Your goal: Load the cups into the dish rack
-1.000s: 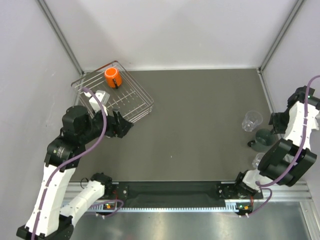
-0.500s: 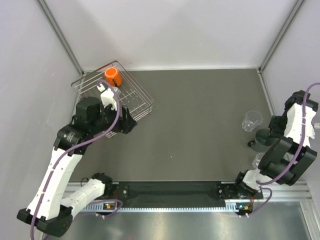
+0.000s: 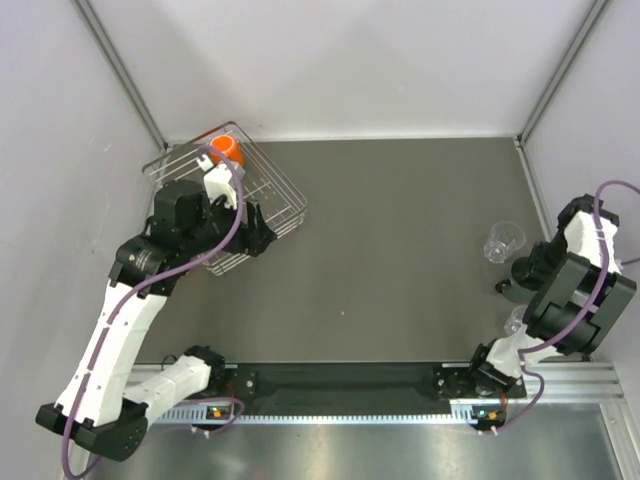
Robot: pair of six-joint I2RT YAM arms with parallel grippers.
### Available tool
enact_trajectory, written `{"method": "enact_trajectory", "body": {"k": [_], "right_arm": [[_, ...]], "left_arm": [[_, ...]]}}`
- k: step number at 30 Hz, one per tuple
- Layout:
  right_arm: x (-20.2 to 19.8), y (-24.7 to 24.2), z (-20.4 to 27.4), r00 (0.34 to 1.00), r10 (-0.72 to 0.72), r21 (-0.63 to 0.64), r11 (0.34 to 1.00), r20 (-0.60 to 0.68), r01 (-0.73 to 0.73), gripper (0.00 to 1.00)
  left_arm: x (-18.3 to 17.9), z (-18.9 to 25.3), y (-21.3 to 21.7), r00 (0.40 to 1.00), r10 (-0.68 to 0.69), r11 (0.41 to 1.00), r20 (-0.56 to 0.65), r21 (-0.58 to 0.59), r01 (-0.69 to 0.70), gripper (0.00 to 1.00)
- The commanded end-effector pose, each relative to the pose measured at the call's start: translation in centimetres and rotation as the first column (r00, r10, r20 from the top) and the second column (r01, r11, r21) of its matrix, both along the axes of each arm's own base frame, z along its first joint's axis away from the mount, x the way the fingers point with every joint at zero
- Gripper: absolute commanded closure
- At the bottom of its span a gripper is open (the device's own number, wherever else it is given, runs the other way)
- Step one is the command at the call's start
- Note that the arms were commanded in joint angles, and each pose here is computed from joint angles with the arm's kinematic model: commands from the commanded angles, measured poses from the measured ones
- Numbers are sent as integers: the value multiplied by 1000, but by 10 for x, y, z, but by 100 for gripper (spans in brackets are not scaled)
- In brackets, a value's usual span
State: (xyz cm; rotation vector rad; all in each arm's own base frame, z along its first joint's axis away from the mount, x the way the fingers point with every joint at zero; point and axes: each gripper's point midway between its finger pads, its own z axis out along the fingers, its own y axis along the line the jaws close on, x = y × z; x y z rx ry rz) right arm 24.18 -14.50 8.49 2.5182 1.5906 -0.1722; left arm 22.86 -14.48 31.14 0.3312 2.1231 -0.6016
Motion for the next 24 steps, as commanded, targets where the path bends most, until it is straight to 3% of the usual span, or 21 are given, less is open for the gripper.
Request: {"method": "enact_trajectory", "body": {"k": [1,9,15,19,24], "right_arm": [[14,-7,-8,999,-27,-9,1000,46,27,51],[18,-9,-2,999,17,-23,1000,46,-15,52],[15,-7,52,995,57,-84,995,79,-51,51],[11,-14,74,995,74,-127,990,66,-65,46],[37,-21,60,988,116,-104,989,106,-105,37]], "left_arm": [[2,19,0,998,-6,1000,60,1,6,23],[2,20,-3,999,-17,1000,46,-12,18,23],[5,16,-5,999,-25,1000,48,-8,25,23],[3,11,-7,998,-40,999,40,-13,41,23],[1,8,-7,998,-46,999,31,-11,47,23]]}}
